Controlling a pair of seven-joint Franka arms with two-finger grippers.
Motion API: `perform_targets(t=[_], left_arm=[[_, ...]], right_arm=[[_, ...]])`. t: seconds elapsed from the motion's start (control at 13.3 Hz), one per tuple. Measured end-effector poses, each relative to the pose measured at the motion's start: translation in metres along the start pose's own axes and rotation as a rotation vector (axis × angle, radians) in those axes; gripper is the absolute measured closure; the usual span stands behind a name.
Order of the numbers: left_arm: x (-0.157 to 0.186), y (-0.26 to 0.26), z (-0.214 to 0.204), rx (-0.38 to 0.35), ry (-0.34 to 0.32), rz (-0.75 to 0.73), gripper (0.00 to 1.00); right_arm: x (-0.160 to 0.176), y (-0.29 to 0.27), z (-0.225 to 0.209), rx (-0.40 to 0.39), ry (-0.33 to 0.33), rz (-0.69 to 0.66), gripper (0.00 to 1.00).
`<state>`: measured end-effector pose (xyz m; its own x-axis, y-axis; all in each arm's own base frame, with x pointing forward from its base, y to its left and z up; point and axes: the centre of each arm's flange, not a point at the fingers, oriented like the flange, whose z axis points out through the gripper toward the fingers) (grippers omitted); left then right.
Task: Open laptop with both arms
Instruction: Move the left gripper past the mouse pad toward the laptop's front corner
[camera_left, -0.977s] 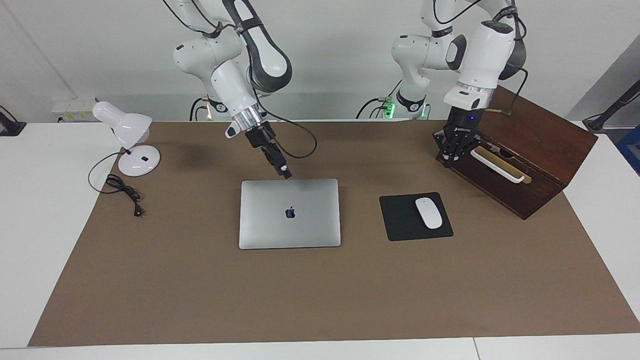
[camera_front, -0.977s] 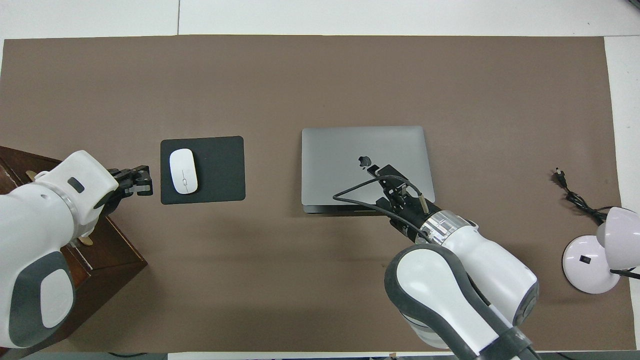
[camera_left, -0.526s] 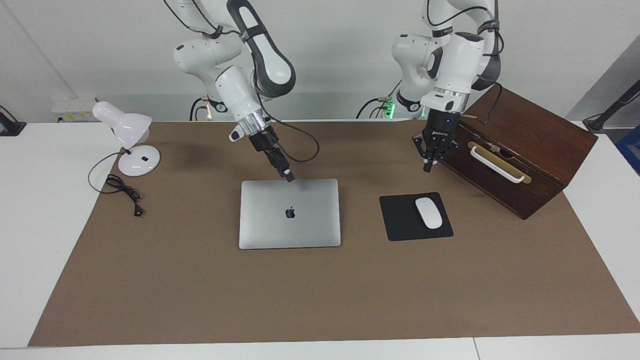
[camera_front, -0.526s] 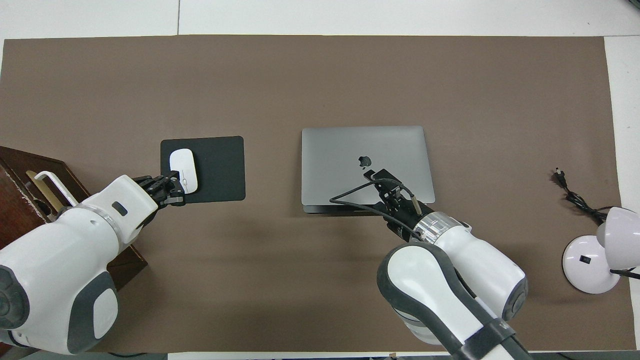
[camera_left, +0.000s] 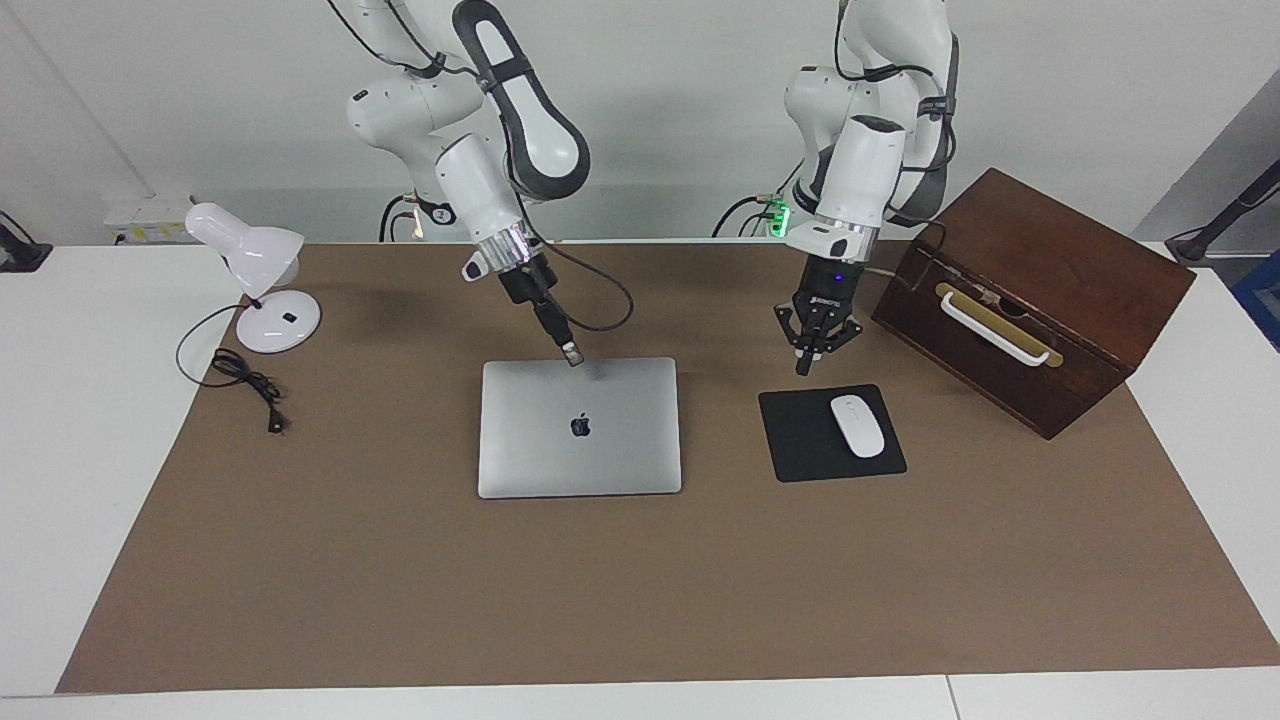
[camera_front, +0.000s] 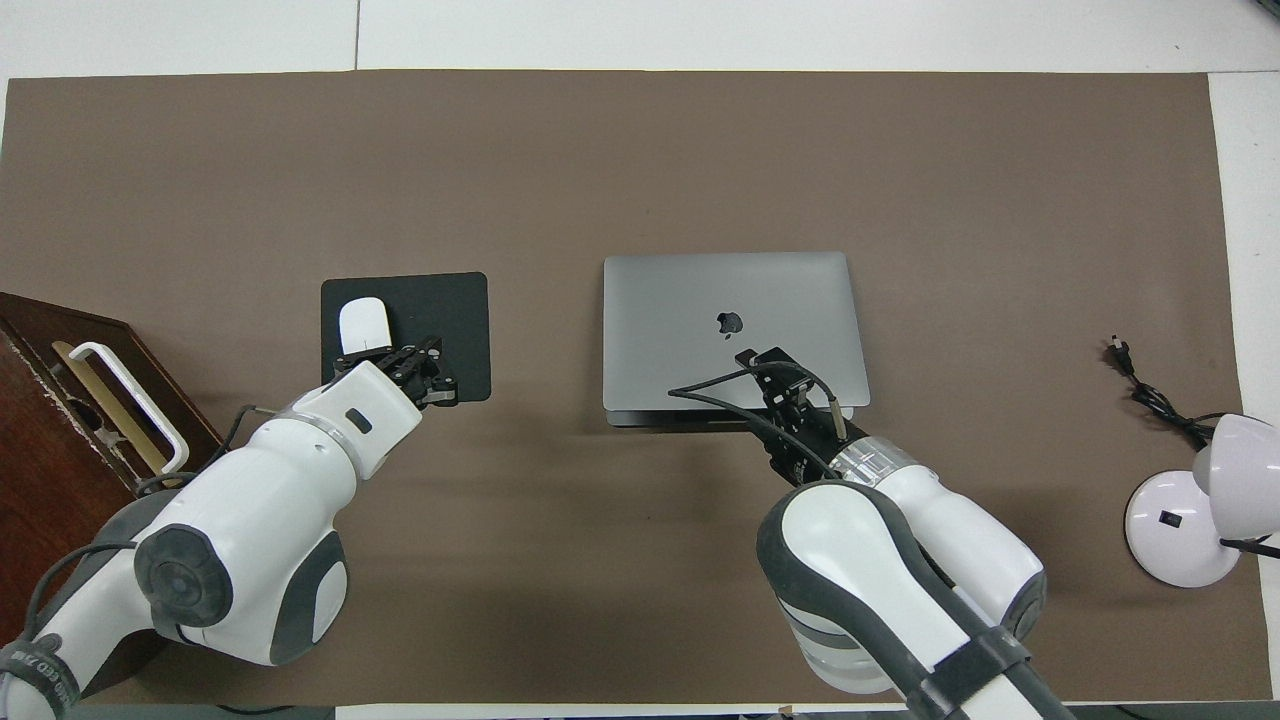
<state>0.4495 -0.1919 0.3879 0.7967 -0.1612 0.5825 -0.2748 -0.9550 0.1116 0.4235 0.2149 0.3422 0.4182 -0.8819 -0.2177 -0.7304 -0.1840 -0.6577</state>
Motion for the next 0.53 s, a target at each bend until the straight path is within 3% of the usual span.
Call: perform_targets(t=[0.53], left_arm=[[-0.023, 0.035, 0.042, -0.048, 0.099, 0.032, 0.99]], right_arm=[[0.004, 0.010, 0.000, -0.017, 0.013, 0.001, 0.00]])
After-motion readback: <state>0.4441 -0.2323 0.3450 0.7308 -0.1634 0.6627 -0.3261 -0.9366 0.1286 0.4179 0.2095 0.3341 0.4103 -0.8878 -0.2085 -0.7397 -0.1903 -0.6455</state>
